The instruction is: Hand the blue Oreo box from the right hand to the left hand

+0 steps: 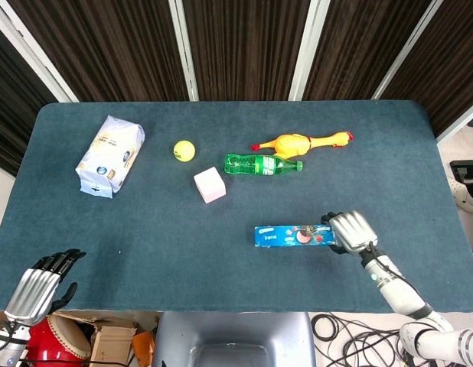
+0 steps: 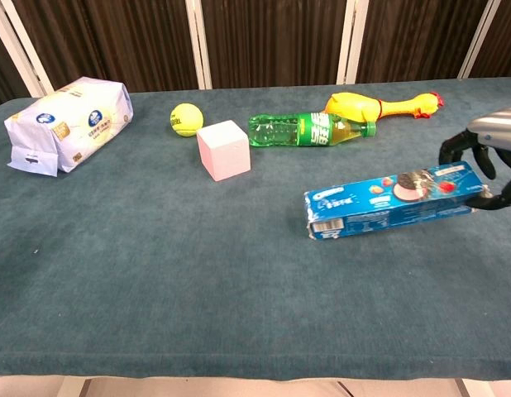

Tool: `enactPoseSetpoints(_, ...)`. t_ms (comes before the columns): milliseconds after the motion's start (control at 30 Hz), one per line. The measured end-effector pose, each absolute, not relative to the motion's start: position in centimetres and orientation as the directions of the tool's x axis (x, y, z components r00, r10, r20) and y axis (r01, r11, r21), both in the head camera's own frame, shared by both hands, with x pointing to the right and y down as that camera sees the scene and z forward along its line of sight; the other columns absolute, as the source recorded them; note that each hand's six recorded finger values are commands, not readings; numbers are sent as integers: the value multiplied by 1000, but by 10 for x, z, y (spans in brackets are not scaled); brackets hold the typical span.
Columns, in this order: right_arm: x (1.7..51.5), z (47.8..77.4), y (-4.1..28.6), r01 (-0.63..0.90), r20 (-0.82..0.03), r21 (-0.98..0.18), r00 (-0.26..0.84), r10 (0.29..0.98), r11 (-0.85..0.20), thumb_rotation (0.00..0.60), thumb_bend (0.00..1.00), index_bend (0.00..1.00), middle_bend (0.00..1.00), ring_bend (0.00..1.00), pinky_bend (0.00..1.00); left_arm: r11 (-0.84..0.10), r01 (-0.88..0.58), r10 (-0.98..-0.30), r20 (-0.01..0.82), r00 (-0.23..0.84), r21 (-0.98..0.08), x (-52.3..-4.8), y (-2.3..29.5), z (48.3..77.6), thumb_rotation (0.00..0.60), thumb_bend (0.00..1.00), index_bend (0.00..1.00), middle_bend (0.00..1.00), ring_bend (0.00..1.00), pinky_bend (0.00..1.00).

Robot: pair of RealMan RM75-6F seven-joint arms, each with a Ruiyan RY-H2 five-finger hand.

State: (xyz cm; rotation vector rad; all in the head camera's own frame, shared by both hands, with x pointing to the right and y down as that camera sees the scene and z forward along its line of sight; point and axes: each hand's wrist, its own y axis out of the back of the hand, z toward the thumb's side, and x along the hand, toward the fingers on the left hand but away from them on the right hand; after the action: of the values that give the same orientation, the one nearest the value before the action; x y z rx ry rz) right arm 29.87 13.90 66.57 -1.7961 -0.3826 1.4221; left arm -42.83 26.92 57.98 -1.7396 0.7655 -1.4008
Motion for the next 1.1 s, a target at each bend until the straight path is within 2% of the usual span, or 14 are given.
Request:
enactPoseSetpoints(367, 236, 631, 130, -96, -593, -767, 482, 645, -634, 600, 276, 645, 480, 572, 714, -546, 5, -815, 533, 227, -838, -426, 271, 581, 600, 417, 240, 243, 262, 349)
enactPoseSetpoints(500, 218, 626, 128, -27, -560, -763, 526, 639, -646, 600, 277, 652, 486, 577, 719, -541, -15, -820, 523, 234, -841, -422, 266, 581, 600, 417, 219, 238, 259, 351)
enactPoseSetpoints(667, 183, 624, 123, 54, -523, -732, 594, 611, -679, 600, 277, 653, 487, 577, 719, -538, -36, -818, 511, 262, -842, -407, 255, 584, 600, 409, 144, 172, 210, 353)
enactPoseSetpoints(867, 142, 632, 121, 67, -533, -680, 638, 555, -730, 600, 277, 658, 487, 577, 719, -575, -58, -781, 526, 339, -816, -373, 234, 590, 600, 380, 15, 43, 128, 313)
enactPoseSetpoints(1100, 102, 640, 125, 37, -535, -680, 658, 530, -733, 600, 276, 658, 487, 577, 719, -611, -63, -736, 538, 412, -789, -329, 221, 586, 600, 365, 0, 20, 115, 310)
